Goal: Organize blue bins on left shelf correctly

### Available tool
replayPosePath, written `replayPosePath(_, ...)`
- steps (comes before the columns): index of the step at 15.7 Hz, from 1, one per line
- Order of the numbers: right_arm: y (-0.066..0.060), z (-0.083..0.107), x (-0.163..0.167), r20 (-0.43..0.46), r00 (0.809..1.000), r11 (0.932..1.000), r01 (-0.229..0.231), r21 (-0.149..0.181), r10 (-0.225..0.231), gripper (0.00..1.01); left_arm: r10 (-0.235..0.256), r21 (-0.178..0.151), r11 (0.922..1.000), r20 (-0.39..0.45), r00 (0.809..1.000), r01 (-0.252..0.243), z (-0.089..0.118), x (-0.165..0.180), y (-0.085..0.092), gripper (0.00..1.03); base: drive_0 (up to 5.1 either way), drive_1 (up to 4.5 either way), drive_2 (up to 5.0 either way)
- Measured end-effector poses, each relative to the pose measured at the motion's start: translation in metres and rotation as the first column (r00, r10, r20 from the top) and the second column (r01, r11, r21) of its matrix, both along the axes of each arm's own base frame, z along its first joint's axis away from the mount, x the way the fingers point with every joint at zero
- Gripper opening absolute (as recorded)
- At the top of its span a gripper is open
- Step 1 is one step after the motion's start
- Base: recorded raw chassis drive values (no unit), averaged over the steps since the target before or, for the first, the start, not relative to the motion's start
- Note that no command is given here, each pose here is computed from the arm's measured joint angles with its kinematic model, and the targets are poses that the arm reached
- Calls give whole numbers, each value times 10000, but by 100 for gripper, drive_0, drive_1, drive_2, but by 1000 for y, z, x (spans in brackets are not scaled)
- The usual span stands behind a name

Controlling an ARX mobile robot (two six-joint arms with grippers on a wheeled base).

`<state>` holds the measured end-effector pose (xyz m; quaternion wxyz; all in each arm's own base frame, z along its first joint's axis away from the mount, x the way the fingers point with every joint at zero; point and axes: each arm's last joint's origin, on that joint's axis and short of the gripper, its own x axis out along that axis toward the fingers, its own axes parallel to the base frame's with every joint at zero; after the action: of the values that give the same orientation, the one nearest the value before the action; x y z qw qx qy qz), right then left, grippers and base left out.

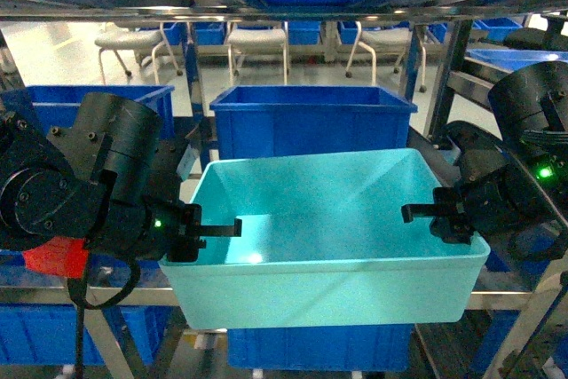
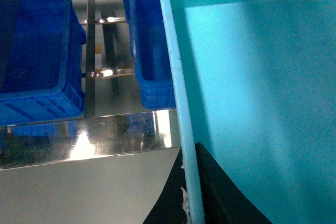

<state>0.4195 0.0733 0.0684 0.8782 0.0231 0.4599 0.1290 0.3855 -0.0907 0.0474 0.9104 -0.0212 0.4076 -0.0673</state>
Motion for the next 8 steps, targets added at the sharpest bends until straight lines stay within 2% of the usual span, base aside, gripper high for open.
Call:
replayPosePath(4, 1, -3, 5, -227, 9997, 9999, 64, -116, -67, 7, -54, -170, 9998, -394, 9992, 47, -8, 16, 1, 2, 0, 0, 0)
replayPosePath(6, 3, -17, 16, -642, 9979, 9996, 113, -254, -129, 7, -49, -153, 9999, -744, 9972, 37, -20, 31, 1, 2, 0, 0, 0)
replayPosePath(8, 8, -24, 27, -947, 9952, 9996, 213, -190, -230, 7, -3, -123, 9999, -487, 9988, -3, -16, 48, 2, 2, 0, 0, 0)
